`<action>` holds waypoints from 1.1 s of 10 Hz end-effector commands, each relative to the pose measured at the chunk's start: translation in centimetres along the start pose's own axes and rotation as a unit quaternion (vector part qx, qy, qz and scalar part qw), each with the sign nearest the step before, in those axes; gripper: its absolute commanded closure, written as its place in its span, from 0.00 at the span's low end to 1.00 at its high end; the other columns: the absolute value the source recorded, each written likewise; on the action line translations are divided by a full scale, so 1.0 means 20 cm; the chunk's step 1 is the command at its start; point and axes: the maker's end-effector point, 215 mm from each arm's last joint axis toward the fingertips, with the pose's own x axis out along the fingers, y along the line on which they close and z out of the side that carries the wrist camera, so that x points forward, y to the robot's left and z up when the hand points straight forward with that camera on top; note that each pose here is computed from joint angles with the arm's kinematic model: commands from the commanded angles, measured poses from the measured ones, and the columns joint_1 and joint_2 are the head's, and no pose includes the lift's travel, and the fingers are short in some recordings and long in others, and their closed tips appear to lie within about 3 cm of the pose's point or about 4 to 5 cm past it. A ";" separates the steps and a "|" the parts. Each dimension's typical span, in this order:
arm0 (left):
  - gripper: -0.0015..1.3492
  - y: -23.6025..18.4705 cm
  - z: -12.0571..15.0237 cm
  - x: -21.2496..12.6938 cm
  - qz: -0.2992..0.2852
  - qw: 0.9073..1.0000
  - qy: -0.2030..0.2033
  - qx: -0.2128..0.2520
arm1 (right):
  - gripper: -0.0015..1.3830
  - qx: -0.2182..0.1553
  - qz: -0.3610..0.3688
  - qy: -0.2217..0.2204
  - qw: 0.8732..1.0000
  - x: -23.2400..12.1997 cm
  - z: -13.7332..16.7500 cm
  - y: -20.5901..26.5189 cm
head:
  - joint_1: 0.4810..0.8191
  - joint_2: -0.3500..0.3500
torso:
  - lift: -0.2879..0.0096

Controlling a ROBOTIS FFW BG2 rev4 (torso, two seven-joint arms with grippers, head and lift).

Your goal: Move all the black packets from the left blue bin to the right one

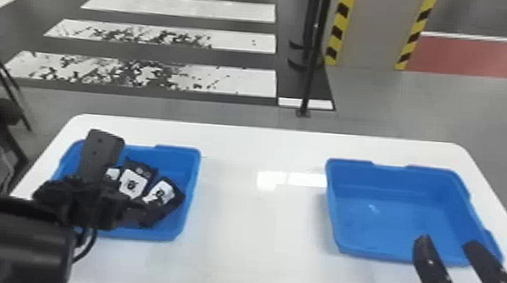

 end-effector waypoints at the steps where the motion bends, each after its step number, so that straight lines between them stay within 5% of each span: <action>1: 0.16 -0.04 -0.01 0.03 -0.010 1.000 0.010 0.003 | 0.27 0.002 0.000 0.000 1.000 0.00 0.00 0.00 | 0.63 0.52 | 0.50; 5: 0.25 -0.17 -0.08 0.14 -0.045 0.998 0.032 0.007 | 0.27 0.007 -0.002 0.001 1.000 0.00 -0.01 -0.01 | 0.63 0.47 | 0.50; 6: 0.37 -0.17 -0.12 0.14 -0.043 0.998 0.044 0.001 | 0.27 0.008 -0.002 0.001 1.000 0.00 -0.01 -0.01 | 0.63 0.46 | 0.50; 8: 0.83 -0.15 -0.15 0.13 -0.040 0.998 0.053 -0.005 | 0.27 0.013 -0.004 0.003 1.000 -0.01 -0.03 -0.02 | 0.63 0.46 | 0.50; 11: 0.89 -0.11 -0.03 0.07 -0.034 0.999 0.016 0.011 | 0.27 0.015 -0.005 0.003 1.000 -0.01 -0.03 -0.02 | 0.63 0.47 | 0.50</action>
